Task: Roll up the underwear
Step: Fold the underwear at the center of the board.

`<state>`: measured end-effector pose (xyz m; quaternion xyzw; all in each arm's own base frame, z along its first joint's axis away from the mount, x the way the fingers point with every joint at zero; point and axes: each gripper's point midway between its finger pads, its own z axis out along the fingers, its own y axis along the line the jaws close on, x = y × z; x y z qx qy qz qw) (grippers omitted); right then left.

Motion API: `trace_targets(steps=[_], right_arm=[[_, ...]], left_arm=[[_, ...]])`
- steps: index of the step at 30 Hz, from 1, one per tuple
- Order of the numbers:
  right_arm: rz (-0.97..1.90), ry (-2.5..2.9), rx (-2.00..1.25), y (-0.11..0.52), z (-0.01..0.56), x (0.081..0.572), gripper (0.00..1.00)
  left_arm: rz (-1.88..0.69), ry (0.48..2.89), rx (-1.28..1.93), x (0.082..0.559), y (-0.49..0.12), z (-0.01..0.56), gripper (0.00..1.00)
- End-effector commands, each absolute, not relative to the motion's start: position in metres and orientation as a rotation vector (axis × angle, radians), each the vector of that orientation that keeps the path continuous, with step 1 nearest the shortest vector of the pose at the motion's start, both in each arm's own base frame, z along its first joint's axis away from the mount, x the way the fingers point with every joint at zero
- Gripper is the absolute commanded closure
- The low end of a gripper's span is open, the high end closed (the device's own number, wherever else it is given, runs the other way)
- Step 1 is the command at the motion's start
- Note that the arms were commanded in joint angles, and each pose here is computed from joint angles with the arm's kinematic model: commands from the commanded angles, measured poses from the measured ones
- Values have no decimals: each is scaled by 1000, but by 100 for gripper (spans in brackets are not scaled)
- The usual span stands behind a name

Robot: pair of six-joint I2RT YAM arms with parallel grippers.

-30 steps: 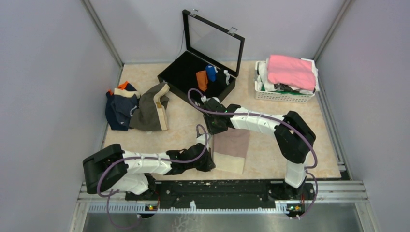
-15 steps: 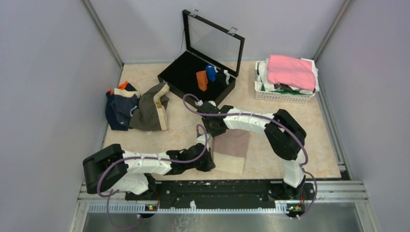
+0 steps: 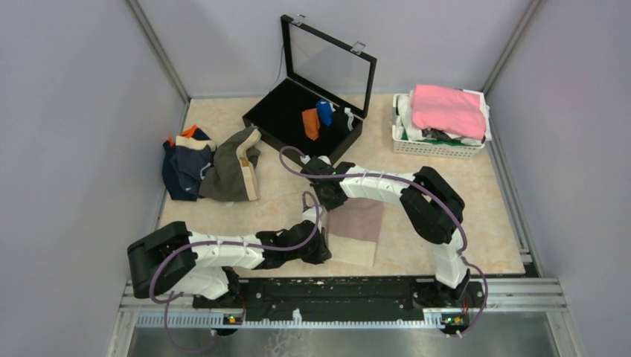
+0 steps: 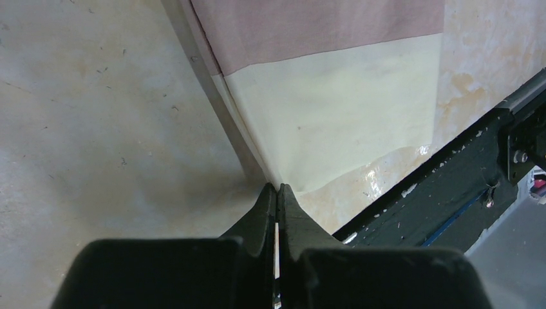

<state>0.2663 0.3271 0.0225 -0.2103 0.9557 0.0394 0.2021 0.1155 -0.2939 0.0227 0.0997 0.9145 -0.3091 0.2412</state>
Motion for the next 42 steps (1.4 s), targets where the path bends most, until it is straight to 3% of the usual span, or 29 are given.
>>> trace_targets(steps=[1,5,20,27,35,42], right_arm=[[82,2623,-590,334,27,276,88],[86,2589,-561,335,33,282,100],[637,2450,-245,347,92,315,100],[791,2368,-112,333,110,319,100],[766,2327,-33,302,116,317,100],[683,2342,20,276,103,304,100]], left_arm=[[-881,2470,288,117,-299,28,100],[-860,2474,313,117,-297,27,100],[-399,2408,406,158,-260,60,100],[-368,2389,611,160,-275,70,100],[-159,2375,743,172,-264,70,100],[-215,2348,828,166,-275,79,100]])
